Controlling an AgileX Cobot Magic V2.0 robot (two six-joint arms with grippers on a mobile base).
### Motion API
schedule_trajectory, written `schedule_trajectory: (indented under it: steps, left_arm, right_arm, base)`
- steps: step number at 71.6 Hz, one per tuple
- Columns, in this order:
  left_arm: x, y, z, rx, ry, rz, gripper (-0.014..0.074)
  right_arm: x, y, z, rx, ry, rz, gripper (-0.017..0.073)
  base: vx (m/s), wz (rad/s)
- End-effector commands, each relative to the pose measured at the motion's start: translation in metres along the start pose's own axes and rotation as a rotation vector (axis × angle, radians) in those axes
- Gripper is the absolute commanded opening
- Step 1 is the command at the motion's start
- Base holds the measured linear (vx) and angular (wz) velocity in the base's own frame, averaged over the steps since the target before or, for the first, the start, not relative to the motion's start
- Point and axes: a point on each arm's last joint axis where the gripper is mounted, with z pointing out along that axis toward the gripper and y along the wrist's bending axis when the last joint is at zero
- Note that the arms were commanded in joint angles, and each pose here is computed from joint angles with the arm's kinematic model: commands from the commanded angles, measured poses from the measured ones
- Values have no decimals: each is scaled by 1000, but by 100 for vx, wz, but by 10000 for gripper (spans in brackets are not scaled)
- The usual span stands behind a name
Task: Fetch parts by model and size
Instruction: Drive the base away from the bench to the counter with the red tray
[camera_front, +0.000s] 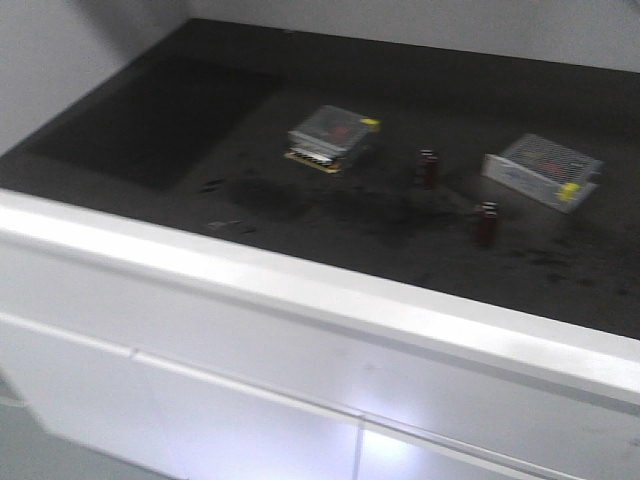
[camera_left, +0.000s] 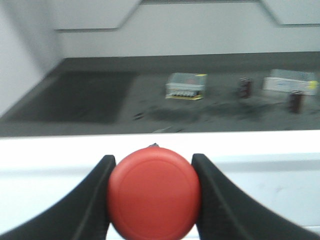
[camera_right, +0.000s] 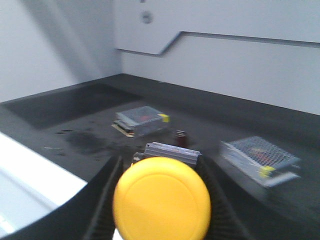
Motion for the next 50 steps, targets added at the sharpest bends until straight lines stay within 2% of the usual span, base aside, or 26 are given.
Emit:
schedule_trajectory:
  steps: [1, 50]
  left_arm:
    - [-14, -2, -2, 24, -93, -4, -4]
    - [-14, -2, -2, 23, -93, -3, -4]
  right_arm:
    - [-15, 0, -1, -2, -102, -23, -2]
    - [-15, 0, -1, -2, -102, -23, -2]
  base:
    - [-10, 80]
    - [-6, 92]
